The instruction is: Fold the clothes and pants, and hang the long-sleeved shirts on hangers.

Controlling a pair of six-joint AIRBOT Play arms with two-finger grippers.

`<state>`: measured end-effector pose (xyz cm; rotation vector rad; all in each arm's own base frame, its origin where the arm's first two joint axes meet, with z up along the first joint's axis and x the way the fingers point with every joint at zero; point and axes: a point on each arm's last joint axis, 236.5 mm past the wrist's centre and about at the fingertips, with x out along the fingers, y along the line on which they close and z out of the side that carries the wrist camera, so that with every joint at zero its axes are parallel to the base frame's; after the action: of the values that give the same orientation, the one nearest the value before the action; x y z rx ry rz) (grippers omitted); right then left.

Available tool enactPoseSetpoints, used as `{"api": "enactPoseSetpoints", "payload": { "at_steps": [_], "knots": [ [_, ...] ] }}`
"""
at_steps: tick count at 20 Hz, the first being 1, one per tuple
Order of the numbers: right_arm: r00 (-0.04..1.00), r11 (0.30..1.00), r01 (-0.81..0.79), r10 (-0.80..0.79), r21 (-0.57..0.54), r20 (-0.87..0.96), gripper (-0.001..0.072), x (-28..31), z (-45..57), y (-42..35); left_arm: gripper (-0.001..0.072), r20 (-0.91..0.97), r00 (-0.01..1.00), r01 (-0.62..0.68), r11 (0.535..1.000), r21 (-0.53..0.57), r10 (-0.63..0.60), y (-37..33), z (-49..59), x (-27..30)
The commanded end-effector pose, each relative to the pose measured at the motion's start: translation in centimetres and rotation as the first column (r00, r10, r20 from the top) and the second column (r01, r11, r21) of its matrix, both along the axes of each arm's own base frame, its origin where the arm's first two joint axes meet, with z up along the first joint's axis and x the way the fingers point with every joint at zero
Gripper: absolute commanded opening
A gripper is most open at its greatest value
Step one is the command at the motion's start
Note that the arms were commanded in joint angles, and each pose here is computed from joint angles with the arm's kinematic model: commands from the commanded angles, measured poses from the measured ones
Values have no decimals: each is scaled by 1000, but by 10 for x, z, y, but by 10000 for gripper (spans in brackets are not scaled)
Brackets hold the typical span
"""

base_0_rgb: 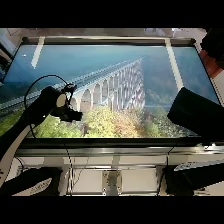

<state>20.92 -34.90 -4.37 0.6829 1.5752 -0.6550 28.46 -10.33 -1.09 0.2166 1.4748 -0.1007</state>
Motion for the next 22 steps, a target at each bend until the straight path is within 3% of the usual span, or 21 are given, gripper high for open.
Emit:
{"api": "enactPoseSetpoints", "payload": {
  "at_steps": [1, 5, 6, 7, 8, 10, 13, 16, 19, 22],
  "knots": [
    [989, 995, 102, -100, -7, 107, 439, -5, 22, -8, 53, 4, 1000, -5, 1000, 1, 5, 2, -6, 3],
    [944, 1000, -18, 24, -21, 330, 448, 68, 78, 37, 53, 1, 1000, -6, 1000, 0, 6, 1, -6, 2],
    [931, 997, -66, 76, -39, 358, 356, 85, 91, 53, 53, 0, 1000, -6, 1000, -1, 6, 1, -6, 2],
    [911, 988, -146, 157, -58, 382, 167, 104, 104, 77, 53, 0, 1000, -6, 1000, -1, 6, 1, -6, 2],
    [889, 974, -214, 223, -67, 400, 67, 121, 114, 104, 53, 0, 1000, -6, 1000, -1, 6, 1, -6, 2],
    [825, 921, -384, 377, -71, 421, 23, 152, 128, 174, 53, 1, 1000, -6, 1000, 0, 6, 1, -6, 2],
    [689, 772, -633, 596, -59, 412, 23, 180, 124, 290, 53, 1, 1000, -6, 1000, 0, 6, 1, -6, 2],
    [529, 564, -825, 784, -16, 324, 23, 165, 90, 399, 53, 1, 1000, -6, 1000, 0, 6, 1, -6, 2],
    [355, 369, -928, 917, -47, 181, 22, 140, 51, 462, 53, 1, 1000, -6, 1000, 0, 6, 1, -6, 2],
    [253, 252, -967, 962, 18, 105, 22, 105, 17, 507, 53, 1, 1000, -6, 1000, 0, 6, 1, -6, 2]
  ]
}}
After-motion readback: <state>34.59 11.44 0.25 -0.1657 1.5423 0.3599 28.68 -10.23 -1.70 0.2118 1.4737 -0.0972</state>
